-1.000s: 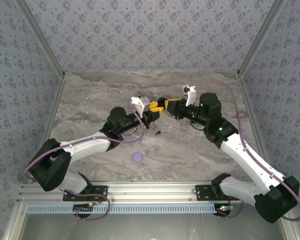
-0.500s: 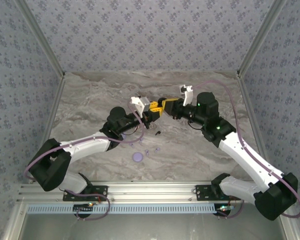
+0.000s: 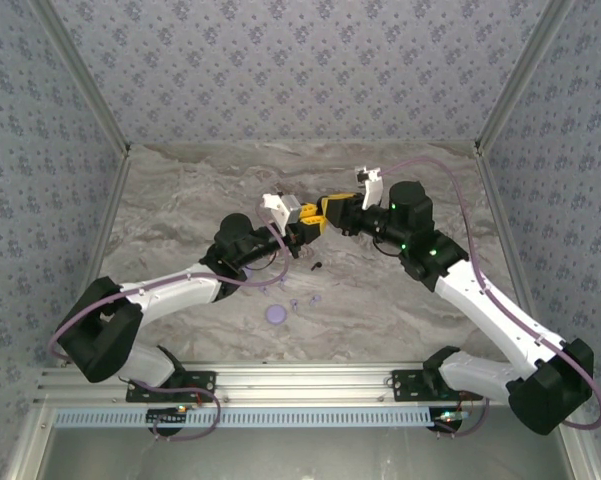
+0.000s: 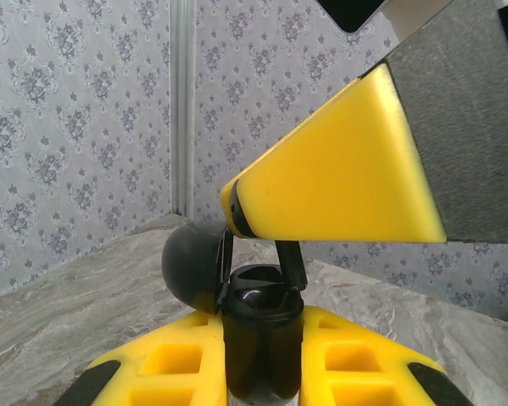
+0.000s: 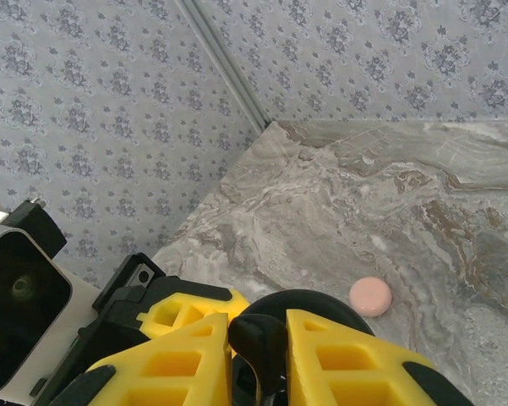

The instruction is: Insert the wireless bluetooth earbuds into the charging case

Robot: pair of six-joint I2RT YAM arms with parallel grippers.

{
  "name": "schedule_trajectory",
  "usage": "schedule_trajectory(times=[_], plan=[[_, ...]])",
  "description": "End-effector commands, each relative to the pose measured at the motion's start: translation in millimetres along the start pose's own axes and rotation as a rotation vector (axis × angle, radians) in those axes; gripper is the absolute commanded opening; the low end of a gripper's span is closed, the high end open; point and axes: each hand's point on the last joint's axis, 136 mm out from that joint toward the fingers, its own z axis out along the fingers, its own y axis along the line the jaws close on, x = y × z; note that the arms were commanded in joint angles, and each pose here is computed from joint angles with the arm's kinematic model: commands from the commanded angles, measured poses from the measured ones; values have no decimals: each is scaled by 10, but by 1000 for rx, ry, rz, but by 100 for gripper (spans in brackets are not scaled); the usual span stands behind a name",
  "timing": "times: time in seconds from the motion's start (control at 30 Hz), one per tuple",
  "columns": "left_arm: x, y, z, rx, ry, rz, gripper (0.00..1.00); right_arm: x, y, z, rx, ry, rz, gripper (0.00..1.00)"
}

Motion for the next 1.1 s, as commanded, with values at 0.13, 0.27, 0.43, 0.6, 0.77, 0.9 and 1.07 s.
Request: schedule_trajectory(times=[0.13,0.27,0.43,0.6,0.77,0.9,1.07], plan=[[-185,-95,45,47,-55,24,0,-123,62,10,-4,-32,-35,22],[-180,-94,51,47,-54,20,0,-131,48,23,4,-33,-43,22],[-183,-97,49,49,-54,18,0,-119,30,51,8,-29,-42,22],[-173,-94,51,47,-51,16,0,-139,44,62,3,-34,-44,22],[-179,-88,50,43,-53,14,0,-100,26,83,6,-17,-49,22],[-183,-79,47,38,-53,14,0,-38,16,96,7,3,-50,22],[-184,-77,47,37,-52,12,0,7,-14,96,21,15,-59,22]])
